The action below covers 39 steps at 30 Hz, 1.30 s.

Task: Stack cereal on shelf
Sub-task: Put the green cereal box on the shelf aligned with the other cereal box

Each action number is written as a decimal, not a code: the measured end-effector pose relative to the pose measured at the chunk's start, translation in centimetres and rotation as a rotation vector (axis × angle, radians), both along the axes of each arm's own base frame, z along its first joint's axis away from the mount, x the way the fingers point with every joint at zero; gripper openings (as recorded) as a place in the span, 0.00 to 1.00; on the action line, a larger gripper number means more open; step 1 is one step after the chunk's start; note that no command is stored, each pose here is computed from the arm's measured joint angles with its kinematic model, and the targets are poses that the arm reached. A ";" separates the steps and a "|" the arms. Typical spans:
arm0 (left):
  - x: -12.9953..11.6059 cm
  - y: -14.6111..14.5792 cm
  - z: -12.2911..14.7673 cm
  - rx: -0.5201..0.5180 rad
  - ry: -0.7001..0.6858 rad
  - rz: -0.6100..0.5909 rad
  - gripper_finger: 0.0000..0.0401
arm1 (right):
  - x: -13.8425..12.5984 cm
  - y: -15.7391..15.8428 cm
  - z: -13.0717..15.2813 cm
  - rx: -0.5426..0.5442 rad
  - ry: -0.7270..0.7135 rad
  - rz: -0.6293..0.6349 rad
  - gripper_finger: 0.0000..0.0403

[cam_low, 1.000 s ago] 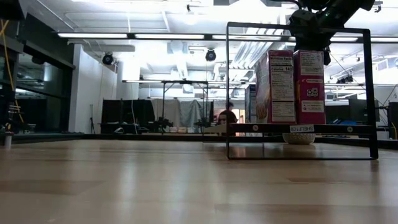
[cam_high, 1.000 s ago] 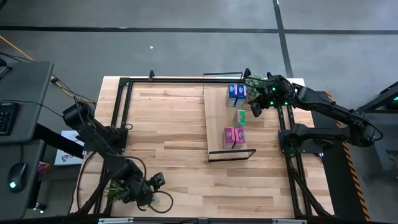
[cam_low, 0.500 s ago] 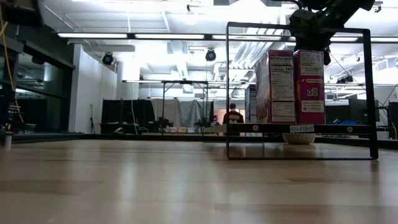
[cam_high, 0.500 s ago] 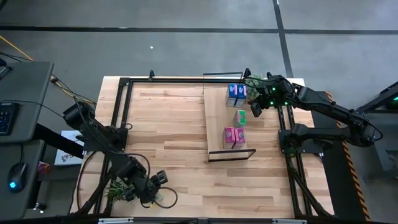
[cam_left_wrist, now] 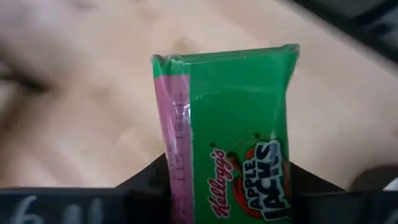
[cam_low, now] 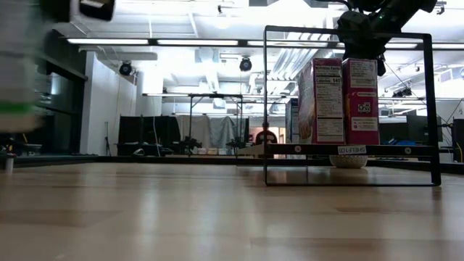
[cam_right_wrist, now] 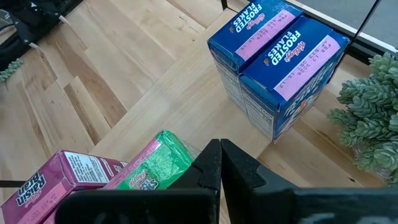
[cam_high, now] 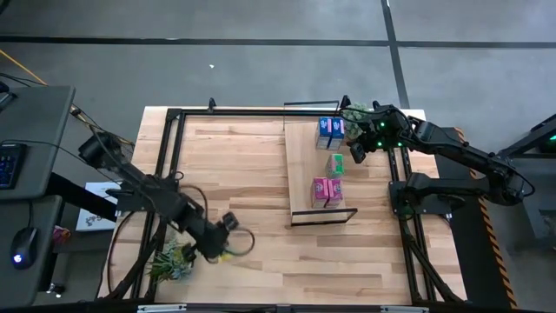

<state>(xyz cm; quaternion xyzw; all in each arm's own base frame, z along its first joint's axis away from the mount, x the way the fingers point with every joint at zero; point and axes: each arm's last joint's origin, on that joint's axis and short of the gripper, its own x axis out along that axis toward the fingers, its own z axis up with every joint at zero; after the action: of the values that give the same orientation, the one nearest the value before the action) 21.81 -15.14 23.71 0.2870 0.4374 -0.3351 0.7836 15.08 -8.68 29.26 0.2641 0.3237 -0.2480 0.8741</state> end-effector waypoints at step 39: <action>18.5 23.8 1.9 0.353 -0.364 -0.013 0.34 | 0.0 0.0 0.0 -0.014 0.011 0.023 0.00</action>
<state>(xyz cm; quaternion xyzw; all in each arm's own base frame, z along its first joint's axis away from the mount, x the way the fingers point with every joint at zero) 40.28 8.61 25.58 0.4777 0.3389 -0.2012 0.7852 15.07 -8.66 29.21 0.2527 0.3296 -0.2416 0.8770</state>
